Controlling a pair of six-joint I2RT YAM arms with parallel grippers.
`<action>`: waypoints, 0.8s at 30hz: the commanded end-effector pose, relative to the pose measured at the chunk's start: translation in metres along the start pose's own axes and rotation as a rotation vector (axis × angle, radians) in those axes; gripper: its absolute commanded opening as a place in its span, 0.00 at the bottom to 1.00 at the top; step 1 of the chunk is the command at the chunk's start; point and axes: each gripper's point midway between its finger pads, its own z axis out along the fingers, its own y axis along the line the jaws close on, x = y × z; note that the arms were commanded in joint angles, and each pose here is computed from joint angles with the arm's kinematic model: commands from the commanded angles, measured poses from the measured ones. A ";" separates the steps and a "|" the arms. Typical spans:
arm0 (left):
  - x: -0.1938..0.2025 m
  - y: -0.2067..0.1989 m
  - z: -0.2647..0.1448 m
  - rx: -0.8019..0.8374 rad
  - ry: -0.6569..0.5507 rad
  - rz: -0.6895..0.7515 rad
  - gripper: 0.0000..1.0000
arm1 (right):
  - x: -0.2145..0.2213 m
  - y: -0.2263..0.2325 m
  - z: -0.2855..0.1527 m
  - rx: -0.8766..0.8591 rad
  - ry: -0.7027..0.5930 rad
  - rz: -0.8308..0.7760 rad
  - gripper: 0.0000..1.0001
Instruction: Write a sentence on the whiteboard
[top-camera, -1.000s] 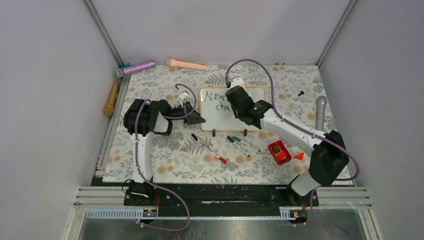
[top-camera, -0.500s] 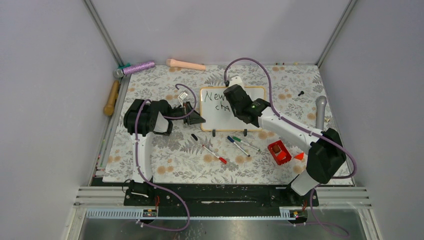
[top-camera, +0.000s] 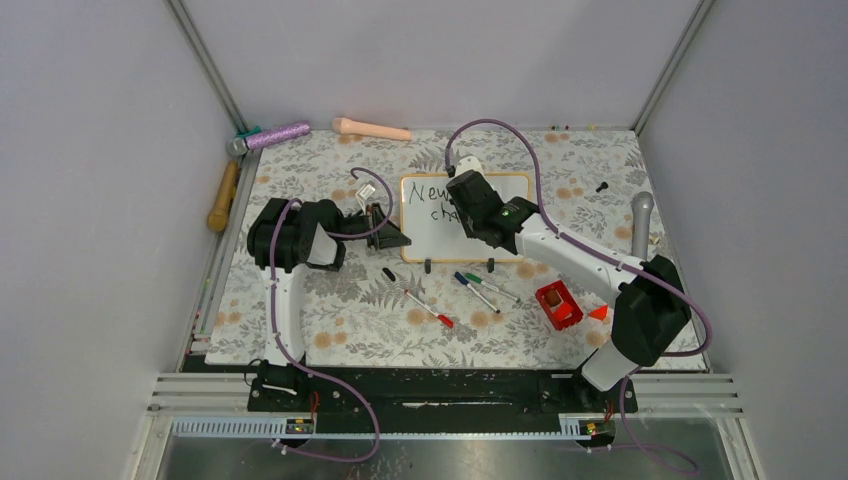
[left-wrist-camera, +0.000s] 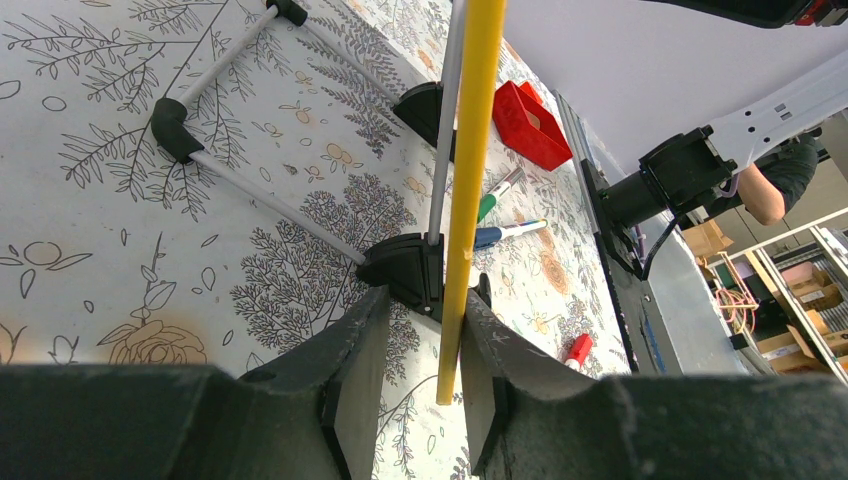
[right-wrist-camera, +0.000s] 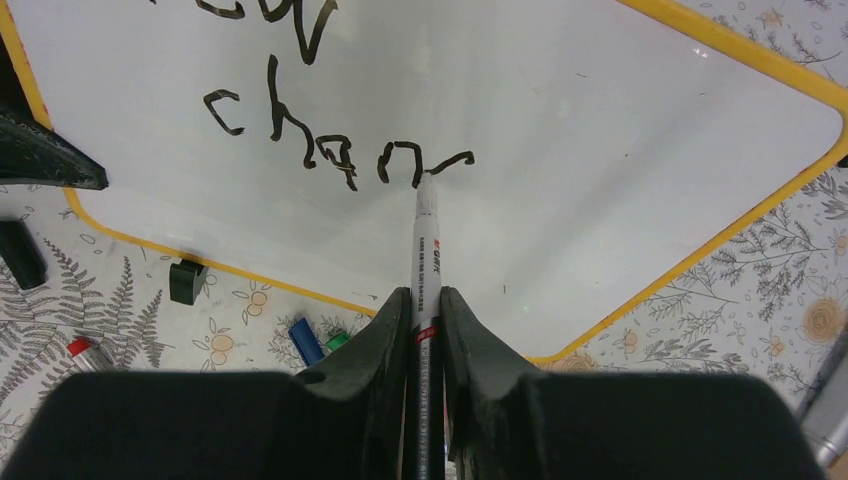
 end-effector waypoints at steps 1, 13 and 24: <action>0.003 0.009 0.002 -0.010 -0.007 0.031 0.31 | -0.001 -0.001 -0.002 -0.012 0.009 0.004 0.00; 0.003 0.009 0.002 -0.011 -0.007 0.032 0.31 | 0.005 -0.016 -0.007 0.054 0.030 -0.015 0.00; 0.003 0.009 0.002 -0.011 -0.007 0.032 0.31 | -0.003 -0.026 -0.013 0.095 0.003 -0.004 0.00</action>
